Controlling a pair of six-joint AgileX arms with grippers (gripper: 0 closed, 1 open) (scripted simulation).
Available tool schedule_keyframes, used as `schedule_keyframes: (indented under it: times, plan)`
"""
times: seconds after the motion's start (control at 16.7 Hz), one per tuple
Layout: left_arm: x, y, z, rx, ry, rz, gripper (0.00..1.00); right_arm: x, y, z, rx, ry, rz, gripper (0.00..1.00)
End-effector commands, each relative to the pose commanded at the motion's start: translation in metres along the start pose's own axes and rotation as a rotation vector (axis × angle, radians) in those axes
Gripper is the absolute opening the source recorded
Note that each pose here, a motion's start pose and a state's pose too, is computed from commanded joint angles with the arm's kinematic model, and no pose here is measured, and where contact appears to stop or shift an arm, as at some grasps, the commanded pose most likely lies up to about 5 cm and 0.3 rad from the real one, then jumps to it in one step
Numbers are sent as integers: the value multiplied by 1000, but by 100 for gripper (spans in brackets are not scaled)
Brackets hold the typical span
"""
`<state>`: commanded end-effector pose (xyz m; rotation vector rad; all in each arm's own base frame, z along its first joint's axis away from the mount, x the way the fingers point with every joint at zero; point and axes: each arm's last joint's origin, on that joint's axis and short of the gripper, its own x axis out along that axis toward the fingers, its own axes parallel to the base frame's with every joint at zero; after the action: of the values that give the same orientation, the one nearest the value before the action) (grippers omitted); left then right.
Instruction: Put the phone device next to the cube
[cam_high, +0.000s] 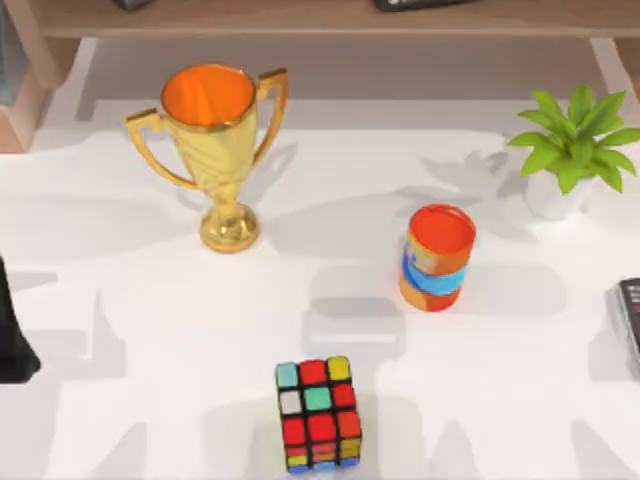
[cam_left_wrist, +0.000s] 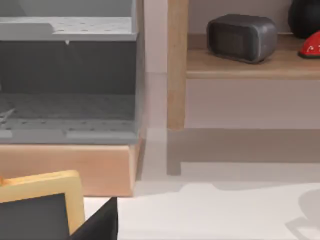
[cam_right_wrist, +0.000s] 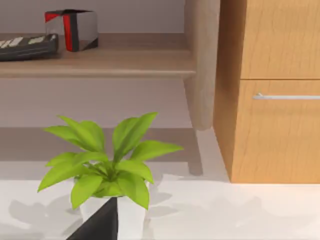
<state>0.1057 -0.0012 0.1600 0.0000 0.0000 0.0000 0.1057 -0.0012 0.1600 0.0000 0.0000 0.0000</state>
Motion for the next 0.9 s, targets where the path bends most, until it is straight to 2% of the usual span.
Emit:
schedule_keyframes:
  times: [0.18,0.42,0.66,0.9]
  plan:
    - [0,0,0,0,0,0,100,0,0,2,-7,7,-3,100]
    - [0,0,0,0,0,0,100,4,-5,24,-93,118,-38,100]
    - [0,0,0,0,0,0,100,26,-15,57,-230,371,-70,100]
    - [0,0,0,0,0,0,100,78,-37,76,-354,722,-40,100]
